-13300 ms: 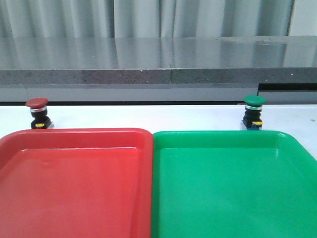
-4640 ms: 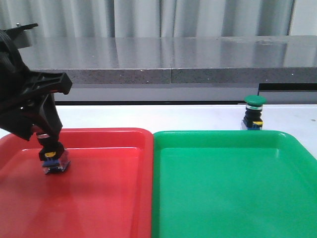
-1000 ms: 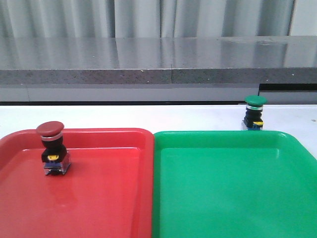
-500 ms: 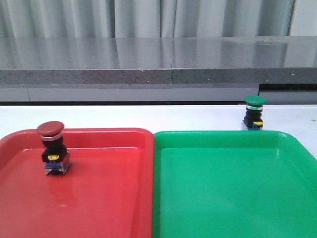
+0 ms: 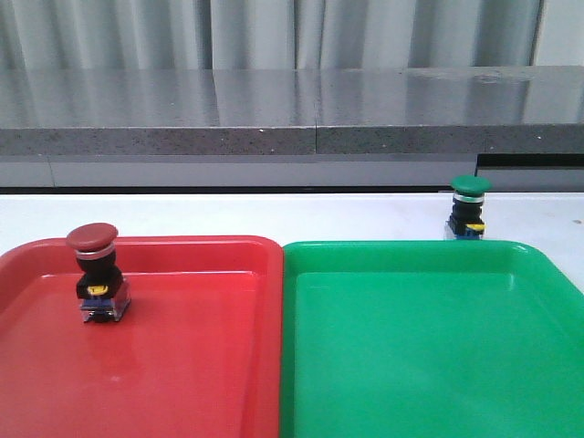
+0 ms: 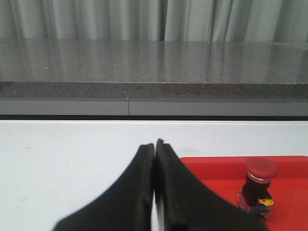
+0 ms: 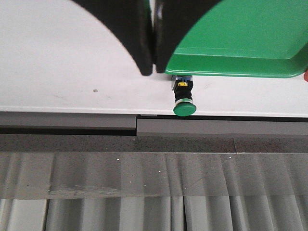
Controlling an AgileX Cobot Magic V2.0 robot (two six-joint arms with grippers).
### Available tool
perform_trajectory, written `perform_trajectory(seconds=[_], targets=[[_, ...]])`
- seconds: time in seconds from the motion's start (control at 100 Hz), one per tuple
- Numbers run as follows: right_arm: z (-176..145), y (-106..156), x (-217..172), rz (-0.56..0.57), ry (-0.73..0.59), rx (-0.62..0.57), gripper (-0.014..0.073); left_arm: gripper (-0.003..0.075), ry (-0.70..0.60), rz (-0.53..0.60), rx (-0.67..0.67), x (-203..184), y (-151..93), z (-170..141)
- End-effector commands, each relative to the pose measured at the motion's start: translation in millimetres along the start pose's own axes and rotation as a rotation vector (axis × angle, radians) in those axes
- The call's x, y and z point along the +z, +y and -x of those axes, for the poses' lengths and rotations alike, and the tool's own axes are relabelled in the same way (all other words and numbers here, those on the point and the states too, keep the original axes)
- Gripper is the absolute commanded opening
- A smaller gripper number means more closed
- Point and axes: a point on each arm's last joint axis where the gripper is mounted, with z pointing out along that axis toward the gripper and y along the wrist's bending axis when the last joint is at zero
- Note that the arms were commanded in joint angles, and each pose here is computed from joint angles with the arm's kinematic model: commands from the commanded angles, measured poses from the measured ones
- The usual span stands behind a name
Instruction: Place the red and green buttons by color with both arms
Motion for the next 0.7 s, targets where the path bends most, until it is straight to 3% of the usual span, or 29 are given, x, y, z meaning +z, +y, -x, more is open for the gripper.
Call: perform_trajectory(seconds=[0.0,0.69], targets=[[12.5,0.2,-1.3,0.001,-0.102,0.0,-0.0067,-0.0019,-0.07,-0.004,-0.008,-0.4,-0.1,-5.5],[16.8,0.2,-1.8,0.001,-0.142,0.0,-0.0067,-0.0019,-0.07,-0.004,-0.008,-0.4,-0.1,-5.5]])
